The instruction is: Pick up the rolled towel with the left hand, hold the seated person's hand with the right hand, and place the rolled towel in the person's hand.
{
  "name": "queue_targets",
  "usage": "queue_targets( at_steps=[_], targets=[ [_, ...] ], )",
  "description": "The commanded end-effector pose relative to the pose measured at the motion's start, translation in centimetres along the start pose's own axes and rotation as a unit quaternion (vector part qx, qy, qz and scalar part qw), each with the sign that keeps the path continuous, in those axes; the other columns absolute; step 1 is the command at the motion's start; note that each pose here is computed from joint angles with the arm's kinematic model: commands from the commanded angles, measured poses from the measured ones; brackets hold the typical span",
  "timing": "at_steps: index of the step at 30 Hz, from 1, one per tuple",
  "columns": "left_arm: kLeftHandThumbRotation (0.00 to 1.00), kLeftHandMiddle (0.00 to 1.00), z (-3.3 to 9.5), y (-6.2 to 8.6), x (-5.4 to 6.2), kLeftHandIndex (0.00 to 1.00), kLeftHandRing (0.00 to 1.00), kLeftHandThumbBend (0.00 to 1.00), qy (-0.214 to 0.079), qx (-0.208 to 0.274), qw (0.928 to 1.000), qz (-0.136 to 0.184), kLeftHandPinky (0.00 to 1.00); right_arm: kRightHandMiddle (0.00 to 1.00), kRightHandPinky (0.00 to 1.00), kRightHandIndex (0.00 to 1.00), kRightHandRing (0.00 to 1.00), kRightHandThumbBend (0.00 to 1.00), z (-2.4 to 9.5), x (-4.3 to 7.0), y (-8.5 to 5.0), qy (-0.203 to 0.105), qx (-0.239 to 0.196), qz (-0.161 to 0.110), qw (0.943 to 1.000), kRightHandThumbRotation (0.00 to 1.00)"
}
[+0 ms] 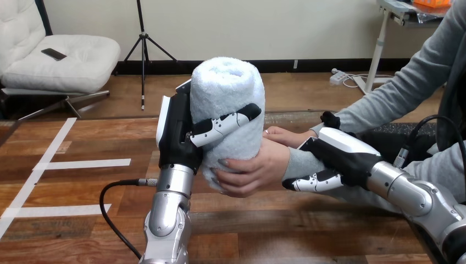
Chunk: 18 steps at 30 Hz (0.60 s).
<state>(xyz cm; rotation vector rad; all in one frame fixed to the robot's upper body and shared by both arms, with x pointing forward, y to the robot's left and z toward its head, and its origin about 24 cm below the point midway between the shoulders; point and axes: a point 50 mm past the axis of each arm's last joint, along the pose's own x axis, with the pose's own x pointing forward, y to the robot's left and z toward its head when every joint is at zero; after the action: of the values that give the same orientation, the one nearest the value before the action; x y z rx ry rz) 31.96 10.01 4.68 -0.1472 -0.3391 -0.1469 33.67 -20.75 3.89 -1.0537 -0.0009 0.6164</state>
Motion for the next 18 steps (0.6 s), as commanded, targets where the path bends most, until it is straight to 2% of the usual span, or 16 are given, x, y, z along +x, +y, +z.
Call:
queue_targets(
  at_steps=[1,9,15,18],
  targets=[
    [0.0,0.41,1.58,-1.64,1.88,0.41,0.36,0.59,-0.038,-0.007,0.9988,-0.031,0.33,0.29,0.19,0.31,0.23,0.5,3.8,1.86,-4.42,-0.076,-0.018,-0.066,0.9948,0.43],
    [0.0,0.41,1.52,-1.61,1.87,0.41,0.36,0.59,-0.035,-0.021,0.9988,-0.028,0.33,0.29,0.19,0.31,0.23,0.49,3.68,1.78,-4.42,-0.074,-0.019,-0.065,0.9949,0.43],
    [0.0,0.43,1.3,-1.46,1.83,0.43,0.38,0.62,-0.025,-0.02,0.999,-0.032,0.33,0.29,0.19,0.3,0.23,0.49,3.56,1.71,-4.43,-0.071,-0.02,-0.065,0.9952,0.43],
    [0.06,0.48,1.09,-1.39,1.85,0.48,0.42,0.67,-0.015,-0.025,0.9987,-0.042,0.36,0.29,0.19,0.31,0.23,0.5,3.49,1.7,-4.43,-0.068,-0.021,-0.064,0.9954,0.43]
  ],
)
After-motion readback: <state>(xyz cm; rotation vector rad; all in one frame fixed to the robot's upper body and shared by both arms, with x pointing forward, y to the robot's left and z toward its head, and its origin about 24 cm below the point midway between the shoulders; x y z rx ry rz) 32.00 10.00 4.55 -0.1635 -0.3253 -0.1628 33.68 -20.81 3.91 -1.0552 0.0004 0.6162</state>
